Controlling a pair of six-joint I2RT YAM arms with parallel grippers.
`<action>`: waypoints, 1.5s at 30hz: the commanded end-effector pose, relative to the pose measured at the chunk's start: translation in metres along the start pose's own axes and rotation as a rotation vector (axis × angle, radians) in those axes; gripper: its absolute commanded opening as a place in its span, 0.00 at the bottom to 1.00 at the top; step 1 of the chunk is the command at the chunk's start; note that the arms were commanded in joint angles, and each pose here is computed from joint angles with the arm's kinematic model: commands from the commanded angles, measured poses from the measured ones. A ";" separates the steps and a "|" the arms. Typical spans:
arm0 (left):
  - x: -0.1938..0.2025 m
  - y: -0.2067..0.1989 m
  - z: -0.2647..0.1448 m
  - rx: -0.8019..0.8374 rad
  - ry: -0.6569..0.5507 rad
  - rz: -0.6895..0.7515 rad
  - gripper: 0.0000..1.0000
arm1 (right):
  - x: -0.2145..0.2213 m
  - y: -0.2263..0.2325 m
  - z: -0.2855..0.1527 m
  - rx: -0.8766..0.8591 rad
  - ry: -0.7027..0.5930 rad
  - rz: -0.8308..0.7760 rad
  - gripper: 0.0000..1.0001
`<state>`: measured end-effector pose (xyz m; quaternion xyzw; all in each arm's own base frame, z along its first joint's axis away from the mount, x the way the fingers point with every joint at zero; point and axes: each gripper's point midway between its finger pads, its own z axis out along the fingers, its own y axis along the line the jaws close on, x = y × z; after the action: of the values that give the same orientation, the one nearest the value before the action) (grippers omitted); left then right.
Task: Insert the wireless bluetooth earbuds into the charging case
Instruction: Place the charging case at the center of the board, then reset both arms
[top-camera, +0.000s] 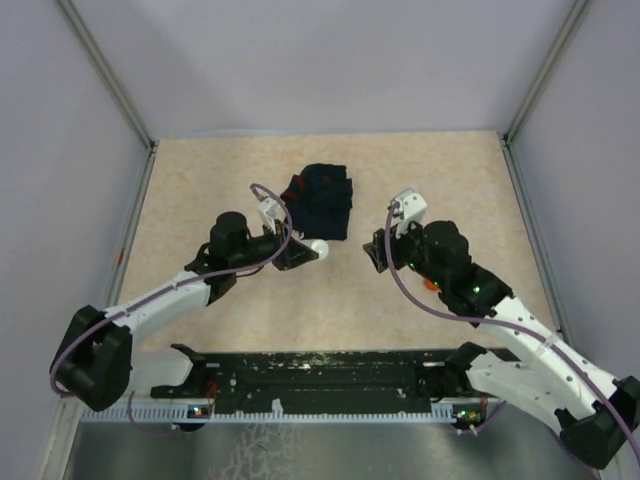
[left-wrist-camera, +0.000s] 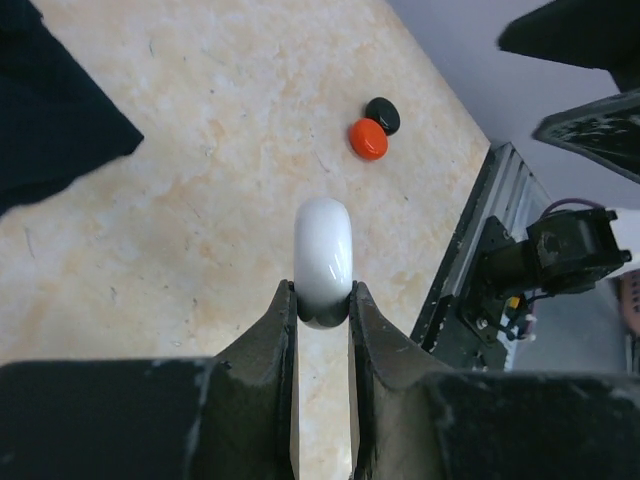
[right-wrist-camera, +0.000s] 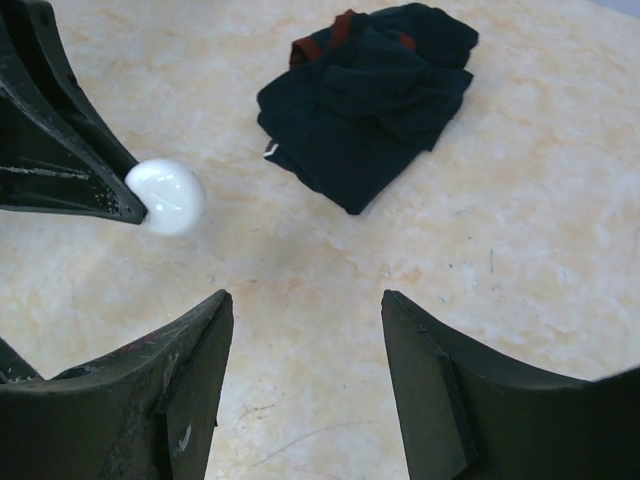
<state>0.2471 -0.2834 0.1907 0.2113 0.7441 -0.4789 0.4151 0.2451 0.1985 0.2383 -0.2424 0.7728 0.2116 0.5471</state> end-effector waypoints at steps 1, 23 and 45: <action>0.019 0.000 0.019 0.029 0.021 -0.230 0.04 | -0.024 -0.020 -0.018 0.123 -0.152 0.052 0.61; 0.138 0.037 0.103 -0.133 0.283 -0.342 0.52 | 0.016 -0.030 -0.026 0.175 -0.119 0.103 0.61; 0.043 0.071 -0.040 -0.714 0.093 -0.047 1.00 | 0.022 -0.063 -0.087 0.380 -0.086 0.147 0.77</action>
<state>0.2570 -0.2671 0.1040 0.0653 0.8807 -0.2781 0.3778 0.2161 0.1170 0.1965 -0.1121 0.8196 0.1217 0.5485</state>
